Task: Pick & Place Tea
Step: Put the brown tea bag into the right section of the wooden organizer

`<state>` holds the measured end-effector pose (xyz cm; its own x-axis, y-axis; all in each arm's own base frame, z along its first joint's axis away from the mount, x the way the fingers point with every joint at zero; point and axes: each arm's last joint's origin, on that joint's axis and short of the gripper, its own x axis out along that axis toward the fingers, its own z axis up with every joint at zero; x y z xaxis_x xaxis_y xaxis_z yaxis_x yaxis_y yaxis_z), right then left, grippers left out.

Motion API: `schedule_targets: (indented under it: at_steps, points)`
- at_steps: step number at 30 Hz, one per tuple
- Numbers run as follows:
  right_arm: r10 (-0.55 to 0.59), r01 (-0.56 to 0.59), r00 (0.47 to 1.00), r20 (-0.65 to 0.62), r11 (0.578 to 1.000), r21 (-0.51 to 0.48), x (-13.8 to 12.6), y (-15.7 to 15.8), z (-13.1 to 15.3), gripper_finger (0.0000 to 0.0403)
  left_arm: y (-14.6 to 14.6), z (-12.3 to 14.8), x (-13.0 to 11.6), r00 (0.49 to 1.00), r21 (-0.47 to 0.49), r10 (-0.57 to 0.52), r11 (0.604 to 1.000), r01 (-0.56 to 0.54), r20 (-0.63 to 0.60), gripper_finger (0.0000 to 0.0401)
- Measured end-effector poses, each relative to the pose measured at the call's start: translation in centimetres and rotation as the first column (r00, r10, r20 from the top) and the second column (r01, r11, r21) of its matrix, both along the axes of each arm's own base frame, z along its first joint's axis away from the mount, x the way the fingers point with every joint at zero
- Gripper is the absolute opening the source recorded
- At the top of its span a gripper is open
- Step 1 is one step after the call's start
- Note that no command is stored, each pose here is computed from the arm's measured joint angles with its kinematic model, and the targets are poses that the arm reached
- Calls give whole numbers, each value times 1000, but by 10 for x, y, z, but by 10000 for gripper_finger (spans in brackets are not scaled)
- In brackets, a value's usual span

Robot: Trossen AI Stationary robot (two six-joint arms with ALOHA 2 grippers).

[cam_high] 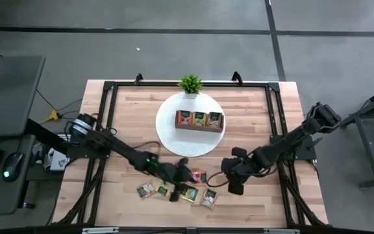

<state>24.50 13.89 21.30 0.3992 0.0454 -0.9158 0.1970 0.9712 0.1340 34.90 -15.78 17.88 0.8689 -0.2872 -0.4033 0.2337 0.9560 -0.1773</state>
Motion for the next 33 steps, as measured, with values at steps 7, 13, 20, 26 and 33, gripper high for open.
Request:
schedule_targets:
  at_steps: [7,13,20,26,33]
  points:
    - [94,-94,996,1,996,-6,-17,3,-20,133,-45,10,45,985,110,-4,994,24,-175,110]
    - [91,-96,984,152,995,31,-32,-3,-14,133,-74,5,73,977,109,34,994,-11,-211,110]
    - [27,-49,963,267,996,79,-52,-18,-12,133,-80,-10,82,959,50,118,993,-108,-257,110]
    - [20,-46,960,278,995,88,-58,-22,-11,133,-79,-16,80,949,63,122,992,-109,-290,110]
    - [18,-41,958,285,996,75,-58,-22,-11,133,-78,-20,79,941,91,132,990,-108,-313,110]
